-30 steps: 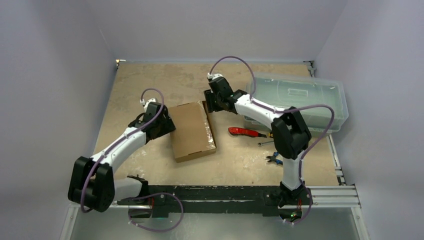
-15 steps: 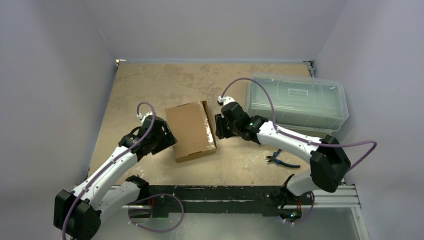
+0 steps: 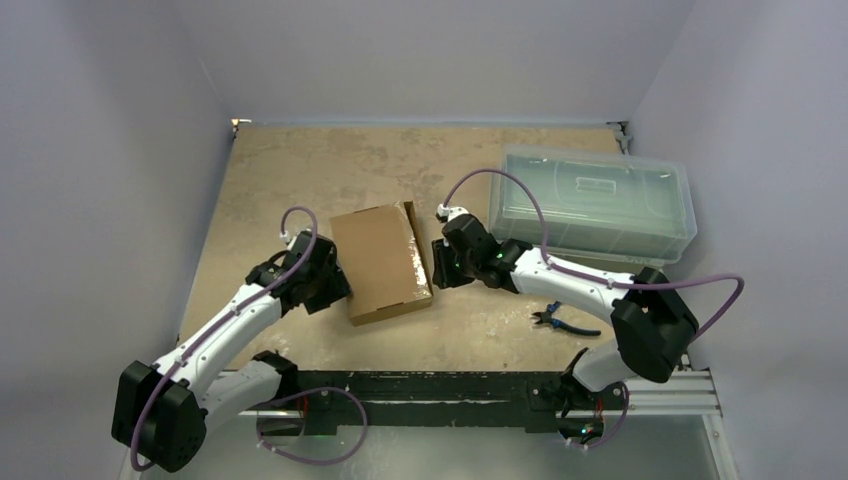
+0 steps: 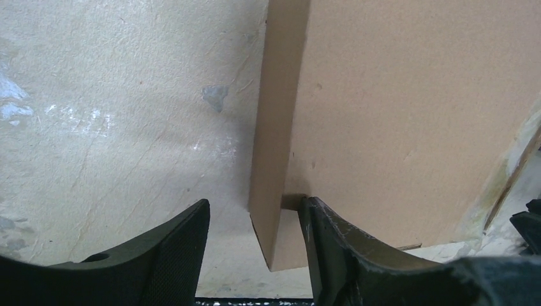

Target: Unpack the express box

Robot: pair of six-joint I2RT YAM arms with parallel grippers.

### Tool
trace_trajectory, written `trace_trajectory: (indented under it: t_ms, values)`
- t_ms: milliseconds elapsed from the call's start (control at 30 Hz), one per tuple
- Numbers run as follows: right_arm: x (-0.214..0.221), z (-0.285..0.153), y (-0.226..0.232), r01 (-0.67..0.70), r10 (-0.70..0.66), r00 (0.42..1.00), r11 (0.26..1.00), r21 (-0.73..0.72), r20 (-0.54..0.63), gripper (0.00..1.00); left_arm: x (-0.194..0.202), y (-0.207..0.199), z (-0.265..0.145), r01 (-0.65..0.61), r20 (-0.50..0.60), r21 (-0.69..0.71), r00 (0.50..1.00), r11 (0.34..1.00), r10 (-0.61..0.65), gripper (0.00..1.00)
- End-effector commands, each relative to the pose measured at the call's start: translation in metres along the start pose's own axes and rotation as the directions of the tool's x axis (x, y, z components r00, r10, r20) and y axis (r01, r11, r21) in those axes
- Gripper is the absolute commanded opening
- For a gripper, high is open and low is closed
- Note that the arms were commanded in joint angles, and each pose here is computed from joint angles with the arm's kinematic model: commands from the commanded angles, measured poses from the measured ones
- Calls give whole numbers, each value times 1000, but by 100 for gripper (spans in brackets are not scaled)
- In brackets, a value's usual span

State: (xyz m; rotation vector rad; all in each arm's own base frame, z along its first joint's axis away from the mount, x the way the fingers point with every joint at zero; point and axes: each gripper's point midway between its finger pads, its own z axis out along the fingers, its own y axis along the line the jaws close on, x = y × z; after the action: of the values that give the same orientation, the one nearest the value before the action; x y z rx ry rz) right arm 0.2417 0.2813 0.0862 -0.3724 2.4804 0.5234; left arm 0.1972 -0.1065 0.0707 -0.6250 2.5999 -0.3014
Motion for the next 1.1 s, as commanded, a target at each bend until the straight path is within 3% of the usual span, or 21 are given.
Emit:
trace_trajectory:
  t_ms: [0,367,967,1067]
  values:
    - [-15,-12,17,-2,5,998,998,-60,57,39,6,-3,4,-6,-24,18,1000,1000,7,54]
    - [-3,1,23,12,-10,1000,996,-90,23,40,11,10,13,25,-33,-41,999,999,-26,52]
    - [26,12,-31,23,-21,1000,990,142,-17,30,11,30,14,75,-1,-141,997,987,-76,50]
    - [42,20,-34,57,-56,998,994,95,-18,30,9,40,14,94,35,-183,995,979,-89,50]
